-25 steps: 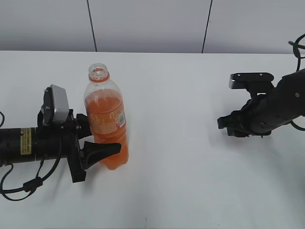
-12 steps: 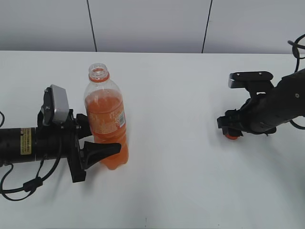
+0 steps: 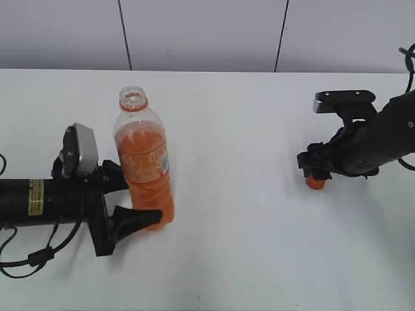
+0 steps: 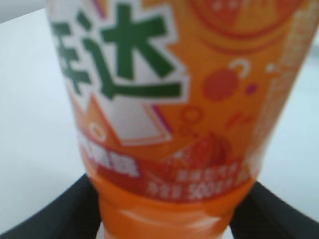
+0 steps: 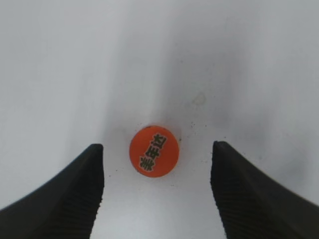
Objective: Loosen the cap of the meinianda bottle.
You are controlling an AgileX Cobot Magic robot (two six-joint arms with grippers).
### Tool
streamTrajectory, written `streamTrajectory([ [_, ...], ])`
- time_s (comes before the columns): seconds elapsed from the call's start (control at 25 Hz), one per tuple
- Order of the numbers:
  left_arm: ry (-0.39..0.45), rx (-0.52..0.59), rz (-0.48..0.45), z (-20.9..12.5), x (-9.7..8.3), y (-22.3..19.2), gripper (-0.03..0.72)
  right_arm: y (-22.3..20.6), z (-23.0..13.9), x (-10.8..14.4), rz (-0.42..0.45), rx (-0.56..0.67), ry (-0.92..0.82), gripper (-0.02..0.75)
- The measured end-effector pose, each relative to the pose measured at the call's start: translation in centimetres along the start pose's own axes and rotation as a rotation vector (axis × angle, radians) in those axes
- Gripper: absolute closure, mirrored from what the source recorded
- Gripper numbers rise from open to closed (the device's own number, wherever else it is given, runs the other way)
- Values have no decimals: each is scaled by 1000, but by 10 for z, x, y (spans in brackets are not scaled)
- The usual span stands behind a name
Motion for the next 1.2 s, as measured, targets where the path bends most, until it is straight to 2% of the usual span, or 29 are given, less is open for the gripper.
streamTrajectory([
  [0.12,5,54,-10,-11,-3,0,134,4,3,1,4,-14,0,234],
  [0.28,5,75,-8,-17,-1,4,112,12,9,2,9,-38,1,234],
  [0.44,-2,101,24,-23,11,19,108,22,16,3,17,-72,2,234],
  [0.72,-30,110,108,-9,36,59,108,39,26,5,26,-117,3,234],
  [0.96,-53,197,237,1,57,83,108,58,37,6,29,-173,36,234],
  [1.2,-11,298,514,14,92,119,116,87,60,7,10,-265,130,234],
])
Point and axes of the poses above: a point on each arm's last joint axis where the gripper is mounted, y pointing back along that axis away from the gripper, x along the wrist's bending axis when the last joint is at zero, z = x × y, the point moved 8 cm from there along -y, pointing out along that axis toward the gripper, and after that the axes turned 6 degrees about -y, right-handed, at the moved point
